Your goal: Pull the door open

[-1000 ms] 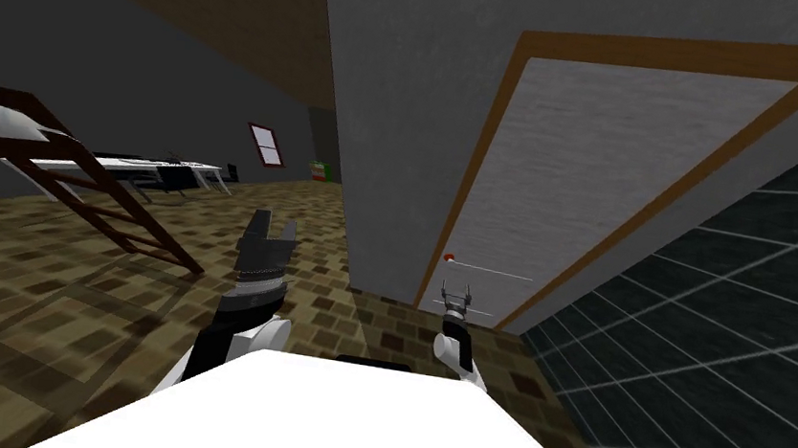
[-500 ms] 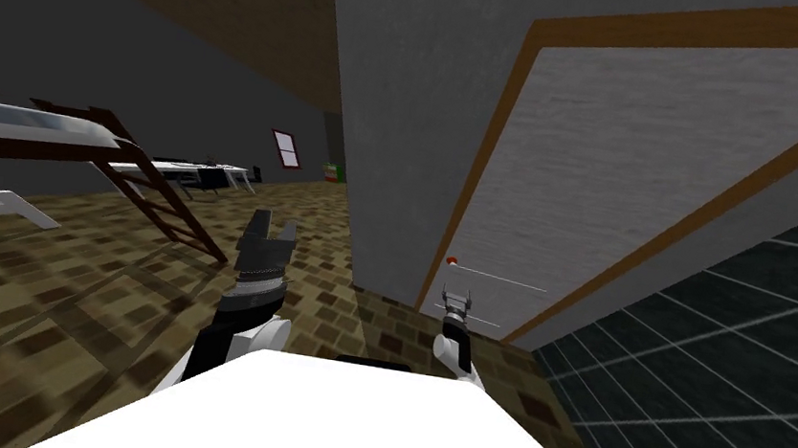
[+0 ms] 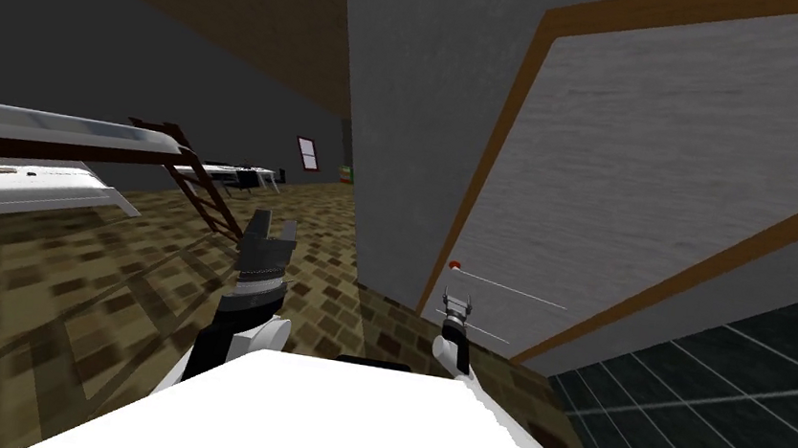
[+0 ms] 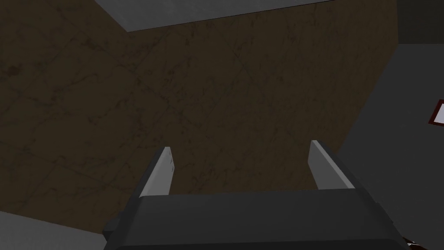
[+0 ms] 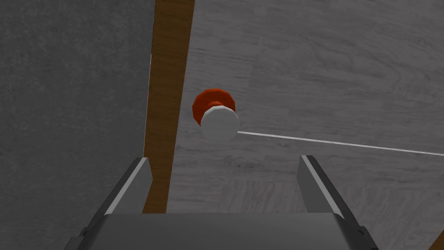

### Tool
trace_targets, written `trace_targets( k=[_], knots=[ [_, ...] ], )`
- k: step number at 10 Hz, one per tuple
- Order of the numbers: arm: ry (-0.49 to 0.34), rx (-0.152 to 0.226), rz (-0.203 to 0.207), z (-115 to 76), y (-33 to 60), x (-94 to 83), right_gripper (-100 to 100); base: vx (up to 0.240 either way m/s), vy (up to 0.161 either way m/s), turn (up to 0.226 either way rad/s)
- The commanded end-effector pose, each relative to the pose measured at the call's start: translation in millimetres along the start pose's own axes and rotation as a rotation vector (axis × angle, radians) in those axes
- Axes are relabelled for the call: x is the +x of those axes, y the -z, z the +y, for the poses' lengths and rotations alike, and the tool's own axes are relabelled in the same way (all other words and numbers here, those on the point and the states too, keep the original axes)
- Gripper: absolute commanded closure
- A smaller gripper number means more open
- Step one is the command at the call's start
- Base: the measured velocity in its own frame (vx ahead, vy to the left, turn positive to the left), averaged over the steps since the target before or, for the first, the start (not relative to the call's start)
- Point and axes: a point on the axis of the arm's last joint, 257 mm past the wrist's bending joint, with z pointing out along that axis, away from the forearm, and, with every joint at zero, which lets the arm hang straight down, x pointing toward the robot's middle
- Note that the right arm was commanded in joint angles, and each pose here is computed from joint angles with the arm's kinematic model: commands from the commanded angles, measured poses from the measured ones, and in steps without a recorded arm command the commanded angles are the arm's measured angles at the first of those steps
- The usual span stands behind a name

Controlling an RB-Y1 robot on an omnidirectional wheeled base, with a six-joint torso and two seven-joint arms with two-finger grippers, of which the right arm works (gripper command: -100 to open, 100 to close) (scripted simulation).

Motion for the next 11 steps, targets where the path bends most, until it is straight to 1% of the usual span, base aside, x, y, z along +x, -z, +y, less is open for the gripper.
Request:
trace_targets(
  k=[1,5,11],
  knots=[
    [-0.034,-0.014,-0.018,3.0,0.7,-8.7,-100,-0.006,-0.121,0.230],
    [-0.101,-0.044,-0.057,9.0,3.5,-27.8,-100,-0.018,-0.122,0.198],
    [-0.183,-0.090,-0.104,17.2,9.0,-50.8,-100,-0.015,-0.109,0.178]
  ],
)
